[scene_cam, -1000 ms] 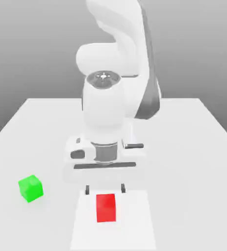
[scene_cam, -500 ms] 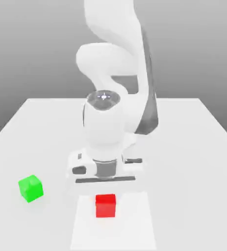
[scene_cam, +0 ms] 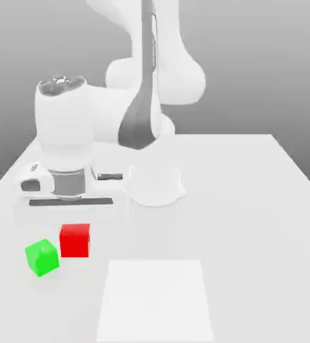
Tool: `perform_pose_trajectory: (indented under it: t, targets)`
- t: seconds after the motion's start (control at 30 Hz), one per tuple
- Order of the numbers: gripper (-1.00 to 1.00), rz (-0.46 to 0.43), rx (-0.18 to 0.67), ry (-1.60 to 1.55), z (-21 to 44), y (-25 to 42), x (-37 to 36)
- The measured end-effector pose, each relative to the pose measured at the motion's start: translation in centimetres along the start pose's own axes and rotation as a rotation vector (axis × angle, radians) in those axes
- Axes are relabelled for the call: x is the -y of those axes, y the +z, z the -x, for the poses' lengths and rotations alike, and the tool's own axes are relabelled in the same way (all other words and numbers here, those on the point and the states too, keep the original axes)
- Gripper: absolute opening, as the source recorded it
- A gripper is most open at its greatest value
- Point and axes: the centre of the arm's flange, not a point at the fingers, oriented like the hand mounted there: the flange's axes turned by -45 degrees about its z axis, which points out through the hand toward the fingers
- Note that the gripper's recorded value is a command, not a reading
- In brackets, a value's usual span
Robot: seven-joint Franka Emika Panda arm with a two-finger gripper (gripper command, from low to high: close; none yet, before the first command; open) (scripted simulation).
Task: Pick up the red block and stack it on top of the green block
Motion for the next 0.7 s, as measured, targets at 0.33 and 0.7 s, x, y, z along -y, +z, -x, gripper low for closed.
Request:
perform_pose_trajectory:
  t: [0.33,0.7]
  targets:
    - [-1.0,-0.026,-0.005,-0.044,5.4,0.3,-6.5]
    - [1.0,-0.026,-0.003,-0.046,5.5,5.6,-6.5]
